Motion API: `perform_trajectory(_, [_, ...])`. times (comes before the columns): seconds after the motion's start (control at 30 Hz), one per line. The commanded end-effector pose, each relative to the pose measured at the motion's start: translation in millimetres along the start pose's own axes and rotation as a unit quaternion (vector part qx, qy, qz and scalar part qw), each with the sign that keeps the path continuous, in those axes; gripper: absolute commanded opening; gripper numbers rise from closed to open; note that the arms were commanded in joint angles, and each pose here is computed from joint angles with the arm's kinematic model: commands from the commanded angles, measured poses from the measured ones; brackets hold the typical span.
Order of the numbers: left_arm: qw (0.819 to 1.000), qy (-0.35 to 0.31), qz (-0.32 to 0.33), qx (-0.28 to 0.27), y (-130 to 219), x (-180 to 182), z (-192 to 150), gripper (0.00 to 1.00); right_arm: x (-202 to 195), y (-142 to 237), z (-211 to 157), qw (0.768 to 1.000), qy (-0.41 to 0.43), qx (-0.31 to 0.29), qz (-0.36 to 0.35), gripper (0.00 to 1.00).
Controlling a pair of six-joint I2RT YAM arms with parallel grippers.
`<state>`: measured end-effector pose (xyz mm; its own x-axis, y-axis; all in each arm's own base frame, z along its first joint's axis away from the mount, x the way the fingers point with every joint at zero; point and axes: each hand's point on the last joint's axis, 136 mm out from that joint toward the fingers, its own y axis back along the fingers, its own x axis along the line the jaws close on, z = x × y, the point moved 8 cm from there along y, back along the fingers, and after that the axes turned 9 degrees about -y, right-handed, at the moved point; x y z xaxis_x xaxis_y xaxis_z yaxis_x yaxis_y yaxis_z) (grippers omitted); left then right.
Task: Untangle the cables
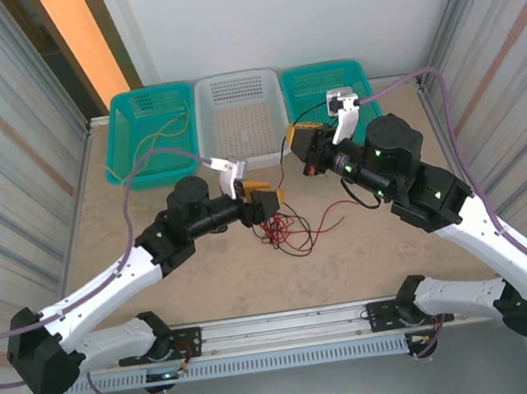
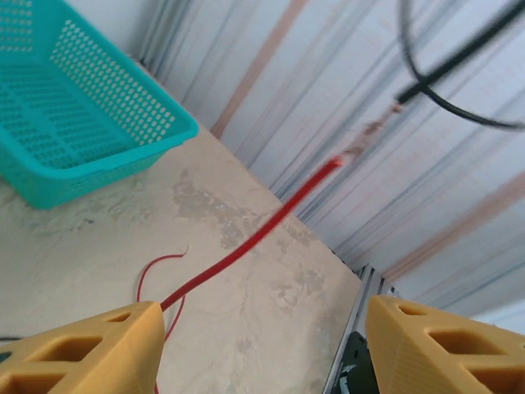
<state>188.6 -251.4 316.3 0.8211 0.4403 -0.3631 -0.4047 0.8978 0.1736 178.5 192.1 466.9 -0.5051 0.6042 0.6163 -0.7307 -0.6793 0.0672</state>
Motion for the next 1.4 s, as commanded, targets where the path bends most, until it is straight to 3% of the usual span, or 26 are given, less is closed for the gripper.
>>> perform_trajectory(0.0, [0.995,-0.099,0.001,-0.025,-6,-6,13,0.62,9,5,11,1.0,-0.014,-0.01,0.025,0.0])
perform_trajectory(0.13, [0.991,-0.122,0.044,-0.03,-12,3,15,0.51,10,7,11,0.999,-0.02,-0.009,0.032,0.0])
perform_trajectory(0.23, [0.989,-0.129,0.062,-0.035,-16,8,16,0.37,10,9,11,0.999,-0.023,-0.01,0.034,0.0])
perform_trajectory(0.5, [0.993,-0.115,0.031,-0.003,-33,10,0,0.0,11,12,12,0.999,-0.023,-0.011,0.037,0.0])
perform_trajectory(0.77, [0.993,-0.096,0.069,0.03,-25,21,-24,0.0,15,23,22,0.999,-0.012,-0.031,0.039,0.0])
perform_trajectory(0.97, [0.985,-0.063,0.136,0.083,-10,43,-64,0.0,26,49,55,0.994,0.007,-0.1,0.042,0.0])
perform_trajectory(1.1, [0.98,-0.052,0.163,0.101,-2,47,-71,0.0,21,54,70,0.993,0.01,-0.119,0.016,0.0])
perform_trajectory(1.37, [0.973,-0.017,0.206,0.104,14,44,-55,0.0,-73,-6,89,0.991,-0.063,-0.034,-0.117,0.0])
